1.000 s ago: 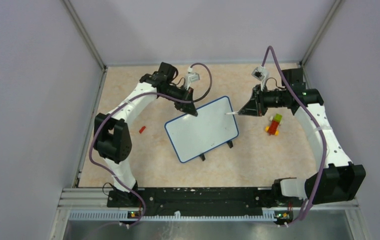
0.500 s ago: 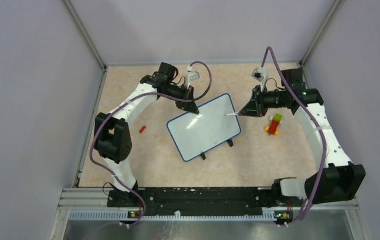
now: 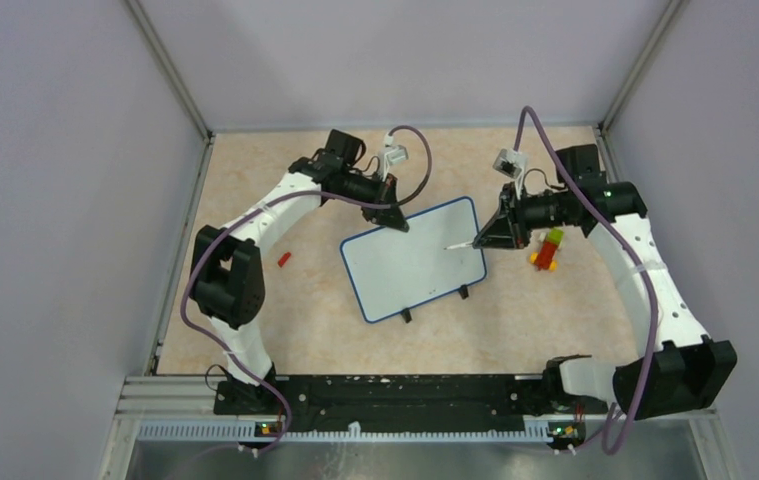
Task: Write a sentence on the whiteboard
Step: Adjust the whiteboard at the center of the board, then hold the whiteboard on the whiteboard stand.
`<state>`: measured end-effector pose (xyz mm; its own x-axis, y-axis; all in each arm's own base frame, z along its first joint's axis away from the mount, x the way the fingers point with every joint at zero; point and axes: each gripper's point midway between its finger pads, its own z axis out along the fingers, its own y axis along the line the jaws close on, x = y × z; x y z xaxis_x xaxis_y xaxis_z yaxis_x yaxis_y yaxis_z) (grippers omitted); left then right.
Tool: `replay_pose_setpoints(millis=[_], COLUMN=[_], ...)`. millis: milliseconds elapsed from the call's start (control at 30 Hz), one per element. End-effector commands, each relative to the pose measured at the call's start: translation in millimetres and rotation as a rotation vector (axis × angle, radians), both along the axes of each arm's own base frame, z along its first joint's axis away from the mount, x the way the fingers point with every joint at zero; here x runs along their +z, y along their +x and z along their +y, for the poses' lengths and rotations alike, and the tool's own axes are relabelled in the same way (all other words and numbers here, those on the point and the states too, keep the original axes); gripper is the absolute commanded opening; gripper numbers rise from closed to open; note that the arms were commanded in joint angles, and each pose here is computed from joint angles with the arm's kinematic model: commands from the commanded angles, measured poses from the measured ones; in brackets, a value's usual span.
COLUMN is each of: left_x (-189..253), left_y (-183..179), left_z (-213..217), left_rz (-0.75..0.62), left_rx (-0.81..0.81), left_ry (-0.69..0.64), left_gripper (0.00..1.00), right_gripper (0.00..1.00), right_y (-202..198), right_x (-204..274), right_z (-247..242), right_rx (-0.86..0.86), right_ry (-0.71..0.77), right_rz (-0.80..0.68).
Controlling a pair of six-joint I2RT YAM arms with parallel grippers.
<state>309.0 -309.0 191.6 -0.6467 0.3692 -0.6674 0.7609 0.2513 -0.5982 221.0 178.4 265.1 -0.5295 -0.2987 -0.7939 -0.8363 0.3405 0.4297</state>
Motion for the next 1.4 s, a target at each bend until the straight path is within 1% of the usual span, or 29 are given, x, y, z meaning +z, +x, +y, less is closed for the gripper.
replay_pose_setpoints(millis=[0, 133, 167, 233, 267, 300, 433, 600, 700, 767, 933, 1100, 1233, 1367], left_x=[-20, -22, -22, -17, -12, -6, 16, 26, 29, 29, 29, 24, 20, 20], left_y=[-32, -37, -39, -34, -32, -29, -9, -9, -11, -13, -27, -38, -42, -43], left_z=[-14, -16, -15, -10, -6, -2, 31, 71, 89, 96, 100, 102, 101, 99], left_rz=[0.124, 0.136, 0.137, 0.098, 0.085, 0.081, 0.052, 0.059, 0.067, 0.058, 0.076, 0.093, 0.12, 0.127], left_rx=[-0.049, -0.058, -0.063, -0.064, -0.06, -0.055, 0.019, 0.068, 0.1, 0.111, 0.096, 0.086, 0.084, 0.087], left_ry=[0.033, 0.042, 0.049, 0.066, 0.069, 0.062, 0.031, 0.022, -0.003, -0.005, -0.017, -0.021, -0.034, -0.043], left_gripper=[0.0, 0.0, 0.01, 0.2, 0.27, 0.32, 0.41, 0.46, 0.47, 0.47, 0.47, 0.46, 0.37, 0.23], right_gripper=[0.0, 0.0, 0.0, 0.0, 0.0, 0.0, 0.0, 0.0, 0.0, 0.0, 0.0, 0.0, 0.0, 0.0], right_y=[-14, -21, -22, -20, -19, -19, -19, -11, -2, 4, 1, -3, -7, -4], right_x=[13, 10, 10, 10, 9, 10, 9, 7, 11, 12, 12, 13, 15, 13], right_z=[9, 19, 21, 27, 29, 34, 54, 78, 90, 99, 128, 144, 155, 164], right_rx=[0.072, 0.11, 0.112, 0.112, 0.11, 0.116, 0.138, 0.13, 0.112, 0.099, 0.1, 0.121, 0.134, 0.123], right_ry=[-0.003, -0.016, -0.021, -0.034, -0.041, -0.042, -0.069, -0.11, -0.125, -0.162, -0.212, -0.211, -0.215, -0.229], right_rz=[-0.116, -0.148, -0.158, -0.184, -0.194, -0.205, -0.245, -0.29, -0.332, -0.371, -0.474, -0.502, -0.556, -0.593])
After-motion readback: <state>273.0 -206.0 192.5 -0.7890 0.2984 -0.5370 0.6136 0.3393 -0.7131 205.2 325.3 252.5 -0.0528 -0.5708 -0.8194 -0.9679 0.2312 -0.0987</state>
